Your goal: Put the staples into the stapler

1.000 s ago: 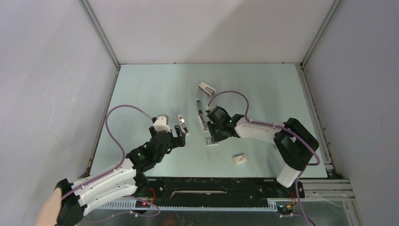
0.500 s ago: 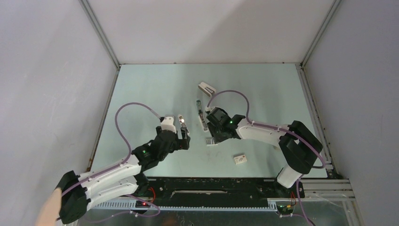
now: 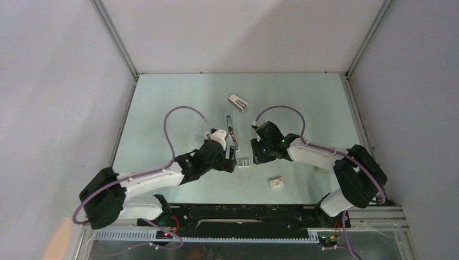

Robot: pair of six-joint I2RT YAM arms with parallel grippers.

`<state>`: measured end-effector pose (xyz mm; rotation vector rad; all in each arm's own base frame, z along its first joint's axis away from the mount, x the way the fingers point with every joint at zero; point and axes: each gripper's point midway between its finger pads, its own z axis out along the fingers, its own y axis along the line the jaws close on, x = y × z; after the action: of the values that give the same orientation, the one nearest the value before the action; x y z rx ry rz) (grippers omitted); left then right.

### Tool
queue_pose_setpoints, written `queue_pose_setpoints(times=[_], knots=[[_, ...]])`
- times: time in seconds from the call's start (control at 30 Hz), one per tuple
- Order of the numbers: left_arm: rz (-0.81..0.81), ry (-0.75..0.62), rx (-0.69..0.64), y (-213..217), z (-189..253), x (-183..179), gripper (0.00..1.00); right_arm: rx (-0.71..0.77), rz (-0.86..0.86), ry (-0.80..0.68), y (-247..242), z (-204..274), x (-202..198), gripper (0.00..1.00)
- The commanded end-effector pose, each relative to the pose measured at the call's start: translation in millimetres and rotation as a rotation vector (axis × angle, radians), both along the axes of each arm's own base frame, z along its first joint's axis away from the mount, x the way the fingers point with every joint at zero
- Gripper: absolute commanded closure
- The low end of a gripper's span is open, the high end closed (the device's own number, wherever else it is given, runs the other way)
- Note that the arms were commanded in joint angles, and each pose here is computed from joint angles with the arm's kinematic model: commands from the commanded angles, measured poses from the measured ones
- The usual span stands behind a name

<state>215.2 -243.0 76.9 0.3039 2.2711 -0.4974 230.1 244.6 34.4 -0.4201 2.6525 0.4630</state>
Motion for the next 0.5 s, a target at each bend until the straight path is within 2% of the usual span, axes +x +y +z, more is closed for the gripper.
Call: queue_pose_setpoints(times=[0.0,0.2,0.33,0.47], knots=[[-0.183,-0.053,0.093,-29,4,3,0.13,0.112,-0.003,-0.093,3,30,12,0.57],[-0.336,-0.049,0.151,-61,-16,11,0.14,0.126,-0.013,-0.156,-11,38,12,0.49],[-0.402,-0.04,0.17,-74,-22,13,0.19,0.117,-0.025,-0.176,-18,36,12,0.48],[-0.437,-0.039,0.245,-73,-29,18,0.25,0.109,-0.041,-0.179,-23,34,15,0.47]])
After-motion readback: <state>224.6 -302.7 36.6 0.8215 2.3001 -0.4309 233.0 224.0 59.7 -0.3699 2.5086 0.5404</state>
